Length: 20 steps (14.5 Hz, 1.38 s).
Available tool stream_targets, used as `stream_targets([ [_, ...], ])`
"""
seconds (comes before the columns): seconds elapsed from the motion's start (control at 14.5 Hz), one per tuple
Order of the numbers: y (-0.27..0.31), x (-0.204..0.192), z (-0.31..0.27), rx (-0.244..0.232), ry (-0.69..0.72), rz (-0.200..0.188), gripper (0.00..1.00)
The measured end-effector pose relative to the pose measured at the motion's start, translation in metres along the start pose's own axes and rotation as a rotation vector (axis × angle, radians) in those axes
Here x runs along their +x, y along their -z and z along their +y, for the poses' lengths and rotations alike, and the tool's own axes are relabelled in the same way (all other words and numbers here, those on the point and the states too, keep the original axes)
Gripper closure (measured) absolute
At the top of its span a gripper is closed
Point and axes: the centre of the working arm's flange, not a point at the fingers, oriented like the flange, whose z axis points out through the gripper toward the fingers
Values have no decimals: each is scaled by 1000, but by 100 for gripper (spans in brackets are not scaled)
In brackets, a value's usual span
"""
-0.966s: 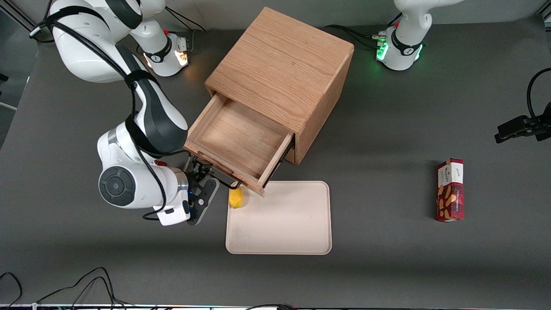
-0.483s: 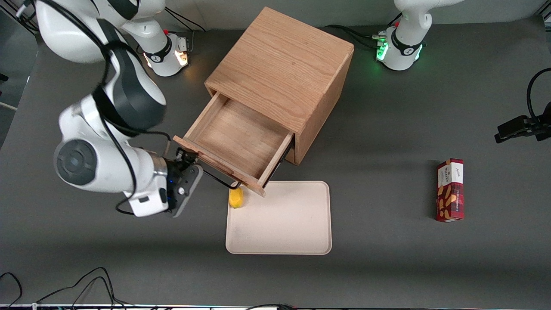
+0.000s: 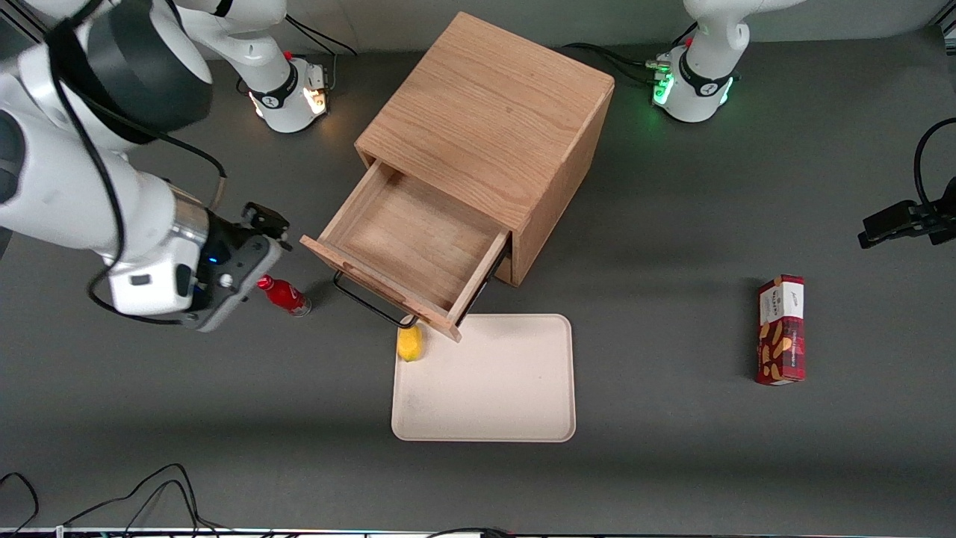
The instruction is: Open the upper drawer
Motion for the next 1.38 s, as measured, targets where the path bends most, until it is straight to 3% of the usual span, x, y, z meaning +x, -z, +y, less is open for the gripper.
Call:
stream_targets([
  [0.41,42,-86,41,-49,-264,4,0],
  [0.76,68,-159,75,-51,-477,30,0],
  [0.97,64,-175,89,-19,-658,37,0],
  [1.38,74,-184,88,-24,-886,57,0],
])
